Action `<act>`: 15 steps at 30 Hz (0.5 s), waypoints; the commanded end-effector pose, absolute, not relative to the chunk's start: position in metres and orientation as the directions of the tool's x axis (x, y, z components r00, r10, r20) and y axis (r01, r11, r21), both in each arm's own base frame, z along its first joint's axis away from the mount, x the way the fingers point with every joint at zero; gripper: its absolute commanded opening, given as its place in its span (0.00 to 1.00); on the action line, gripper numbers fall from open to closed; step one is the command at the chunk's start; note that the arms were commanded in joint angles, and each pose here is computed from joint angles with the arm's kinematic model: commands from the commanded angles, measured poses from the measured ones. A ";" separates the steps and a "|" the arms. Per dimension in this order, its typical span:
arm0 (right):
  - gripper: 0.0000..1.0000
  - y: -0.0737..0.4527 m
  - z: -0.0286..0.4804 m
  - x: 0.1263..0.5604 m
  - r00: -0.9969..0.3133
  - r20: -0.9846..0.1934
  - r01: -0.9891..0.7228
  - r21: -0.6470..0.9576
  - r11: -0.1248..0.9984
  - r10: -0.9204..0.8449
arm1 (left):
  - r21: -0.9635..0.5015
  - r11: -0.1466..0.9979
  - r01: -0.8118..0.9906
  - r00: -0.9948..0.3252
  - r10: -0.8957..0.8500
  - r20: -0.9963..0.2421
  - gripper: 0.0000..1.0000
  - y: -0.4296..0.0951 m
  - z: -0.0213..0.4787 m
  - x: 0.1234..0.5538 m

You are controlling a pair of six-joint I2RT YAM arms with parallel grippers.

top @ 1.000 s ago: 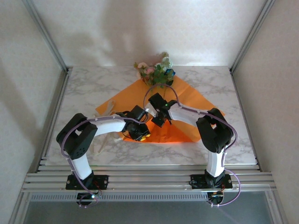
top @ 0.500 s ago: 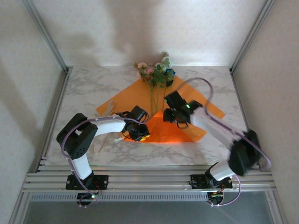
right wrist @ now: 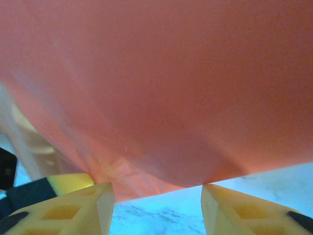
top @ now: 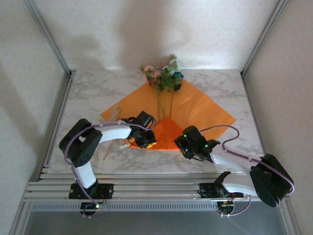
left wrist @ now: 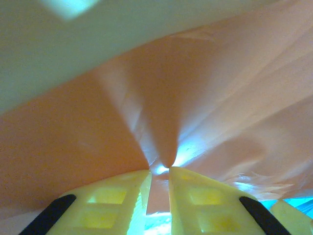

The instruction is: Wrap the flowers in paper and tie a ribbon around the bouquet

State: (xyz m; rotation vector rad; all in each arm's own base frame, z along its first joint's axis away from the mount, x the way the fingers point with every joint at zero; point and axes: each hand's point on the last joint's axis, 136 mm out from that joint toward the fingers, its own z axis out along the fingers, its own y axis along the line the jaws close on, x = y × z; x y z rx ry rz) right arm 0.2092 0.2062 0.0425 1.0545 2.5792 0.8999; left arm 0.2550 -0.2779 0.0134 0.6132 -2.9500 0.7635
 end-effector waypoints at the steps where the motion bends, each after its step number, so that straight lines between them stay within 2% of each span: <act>1: 0.50 0.205 0.036 0.216 -0.652 0.068 0.593 0.667 0.452 0.755 | -0.320 0.856 -0.406 -0.914 -0.375 0.156 0.19 -0.254 -0.027 0.234; 15: 0.50 0.200 0.031 0.200 -0.596 0.077 0.635 0.654 0.411 0.799 | -0.309 0.865 -0.394 -0.919 -0.363 0.155 0.18 -0.252 -0.031 0.233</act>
